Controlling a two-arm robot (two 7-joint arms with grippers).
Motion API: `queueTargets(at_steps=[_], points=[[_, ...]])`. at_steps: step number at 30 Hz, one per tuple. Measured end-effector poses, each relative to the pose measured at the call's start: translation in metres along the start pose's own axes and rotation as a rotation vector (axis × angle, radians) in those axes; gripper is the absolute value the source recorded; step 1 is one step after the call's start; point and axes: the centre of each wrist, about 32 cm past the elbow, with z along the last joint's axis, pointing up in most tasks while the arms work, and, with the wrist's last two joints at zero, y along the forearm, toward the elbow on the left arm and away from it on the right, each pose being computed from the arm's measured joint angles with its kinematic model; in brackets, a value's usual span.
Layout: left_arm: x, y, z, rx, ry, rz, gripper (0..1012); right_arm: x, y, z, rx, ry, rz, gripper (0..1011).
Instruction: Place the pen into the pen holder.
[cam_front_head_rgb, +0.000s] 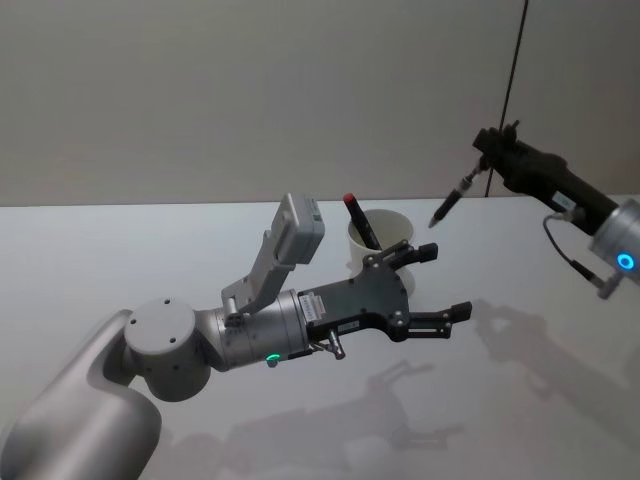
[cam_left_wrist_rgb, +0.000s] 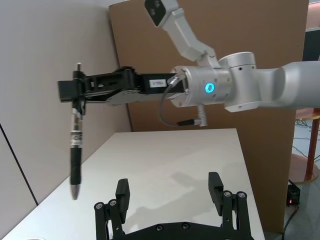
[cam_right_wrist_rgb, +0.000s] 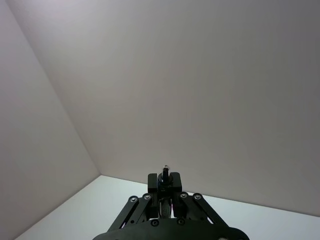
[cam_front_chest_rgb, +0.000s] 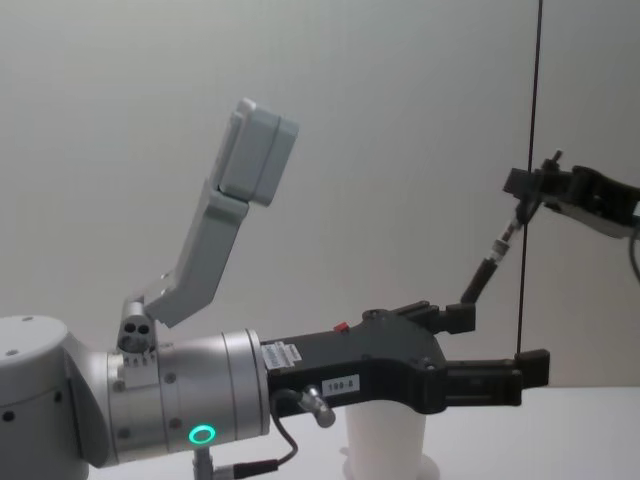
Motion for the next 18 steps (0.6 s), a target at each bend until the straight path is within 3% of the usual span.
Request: queueTargets(at_steps=[18], points=[[0.0000, 0.0000, 0.0000, 0.000, 0.000, 0.000, 1003, 0.029, 0.039, -0.006, -0.049, -0.032, 0.086, 143]])
